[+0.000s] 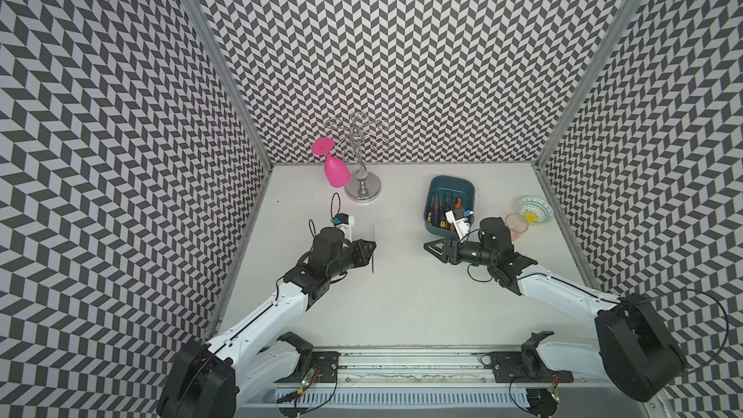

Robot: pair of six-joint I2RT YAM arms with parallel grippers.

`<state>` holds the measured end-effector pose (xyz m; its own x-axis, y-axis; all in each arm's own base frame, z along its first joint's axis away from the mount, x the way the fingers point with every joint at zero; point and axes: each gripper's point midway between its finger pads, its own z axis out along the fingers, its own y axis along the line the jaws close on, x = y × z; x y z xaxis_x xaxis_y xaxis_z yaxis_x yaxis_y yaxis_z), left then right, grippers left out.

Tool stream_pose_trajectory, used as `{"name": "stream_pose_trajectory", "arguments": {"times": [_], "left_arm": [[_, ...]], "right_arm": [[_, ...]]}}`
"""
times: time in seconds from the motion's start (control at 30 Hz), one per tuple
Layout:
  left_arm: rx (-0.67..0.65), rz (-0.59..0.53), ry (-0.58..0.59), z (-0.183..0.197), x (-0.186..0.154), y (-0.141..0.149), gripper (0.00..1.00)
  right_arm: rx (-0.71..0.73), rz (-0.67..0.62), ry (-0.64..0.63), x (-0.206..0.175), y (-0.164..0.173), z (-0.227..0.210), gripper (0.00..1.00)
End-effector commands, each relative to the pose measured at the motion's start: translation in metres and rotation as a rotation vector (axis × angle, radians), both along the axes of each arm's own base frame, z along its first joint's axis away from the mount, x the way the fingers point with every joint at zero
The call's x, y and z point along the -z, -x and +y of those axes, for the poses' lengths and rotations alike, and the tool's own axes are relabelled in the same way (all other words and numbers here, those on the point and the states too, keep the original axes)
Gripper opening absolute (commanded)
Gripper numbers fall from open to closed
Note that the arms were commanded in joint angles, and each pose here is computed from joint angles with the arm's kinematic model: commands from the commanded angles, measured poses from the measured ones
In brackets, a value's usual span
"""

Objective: Put the screwdriver on the desktop into the storage box
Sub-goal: Pick up the screwdriver from the center of the board.

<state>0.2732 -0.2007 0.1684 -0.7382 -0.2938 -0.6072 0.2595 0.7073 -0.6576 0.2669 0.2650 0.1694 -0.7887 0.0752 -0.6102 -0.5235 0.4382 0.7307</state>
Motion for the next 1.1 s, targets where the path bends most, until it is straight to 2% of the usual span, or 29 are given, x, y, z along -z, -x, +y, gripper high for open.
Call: {"name": "stream_pose_trajectory", "arguments": {"times": [0.0, 0.33, 0.7, 0.9, 1.07], "left_arm": [[0.145, -0.121, 0.090, -0.023, -0.030, 0.017, 0.04], [0.272, -0.202, 0.167, -0.045, -0.049, 0.044, 0.04], [0.334, -0.229, 0.201, -0.066, -0.056, 0.059, 0.04], [0.351, -0.230, 0.203, -0.075, -0.056, 0.062, 0.04], [0.349, -0.234, 0.202, -0.077, -0.056, 0.062, 0.04]], "right_arm": [[-0.105, -0.071, -0.112, -0.035, 0.008, 0.022, 0.47], [-0.227, -0.091, -0.215, -0.063, 0.028, 0.053, 0.51], [-0.271, -0.100, -0.264, -0.080, 0.034, 0.066, 0.54], [-0.285, -0.092, -0.275, -0.081, 0.036, 0.069, 0.51], [-0.286, -0.088, -0.275, -0.080, 0.035, 0.070, 0.43]]}}
